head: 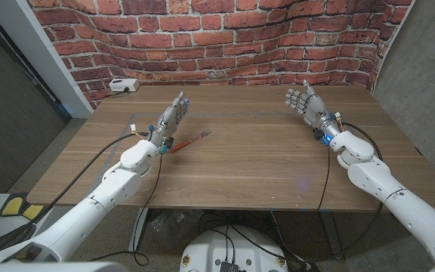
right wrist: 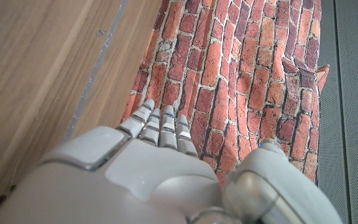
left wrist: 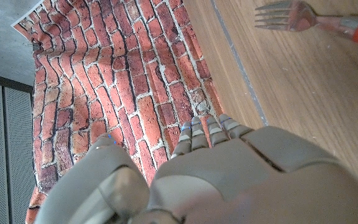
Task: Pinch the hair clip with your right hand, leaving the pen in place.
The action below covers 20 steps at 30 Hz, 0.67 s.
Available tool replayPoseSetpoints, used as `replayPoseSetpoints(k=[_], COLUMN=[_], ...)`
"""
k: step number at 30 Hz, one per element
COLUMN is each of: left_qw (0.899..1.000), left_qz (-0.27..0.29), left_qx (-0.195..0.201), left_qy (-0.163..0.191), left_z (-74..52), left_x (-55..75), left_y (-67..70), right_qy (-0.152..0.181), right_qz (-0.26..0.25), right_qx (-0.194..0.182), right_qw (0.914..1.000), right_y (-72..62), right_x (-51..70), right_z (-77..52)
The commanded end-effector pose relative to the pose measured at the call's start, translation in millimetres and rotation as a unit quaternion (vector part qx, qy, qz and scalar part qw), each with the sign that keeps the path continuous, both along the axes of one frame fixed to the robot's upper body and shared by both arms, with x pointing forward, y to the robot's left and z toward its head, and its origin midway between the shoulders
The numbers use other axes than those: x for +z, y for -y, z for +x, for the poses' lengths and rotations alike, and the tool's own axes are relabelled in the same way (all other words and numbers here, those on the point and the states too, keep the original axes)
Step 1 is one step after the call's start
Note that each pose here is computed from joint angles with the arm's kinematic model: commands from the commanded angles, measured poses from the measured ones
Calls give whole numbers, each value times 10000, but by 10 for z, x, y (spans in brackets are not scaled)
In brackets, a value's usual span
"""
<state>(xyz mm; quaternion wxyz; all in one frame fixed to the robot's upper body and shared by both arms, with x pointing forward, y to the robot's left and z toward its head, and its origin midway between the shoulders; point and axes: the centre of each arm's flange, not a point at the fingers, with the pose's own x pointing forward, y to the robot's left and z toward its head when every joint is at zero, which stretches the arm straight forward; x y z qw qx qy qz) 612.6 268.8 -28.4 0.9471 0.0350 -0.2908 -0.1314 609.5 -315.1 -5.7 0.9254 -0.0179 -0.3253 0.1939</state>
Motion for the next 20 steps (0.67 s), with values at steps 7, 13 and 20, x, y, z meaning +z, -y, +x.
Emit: replayPoseSetpoints(k=[7, 13, 20], left_qw=[9999, 9999, 10000], left_qz=[34, 73, -26], left_qx=[-119, -112, -83], left_qy=[45, 2, -38], left_z=[37, 55, 83], left_x=[33, 14, -27], left_y=[-45, 0, -13], right_qy=[-136, -119, -317], right_qz=[-23, -35, -59], right_qx=[342, 301, 422], right_qw=[9993, 9995, 9986], right_y=[-54, -33, -78], right_x=[-44, -67, -85], right_z=[18, 66, 213])
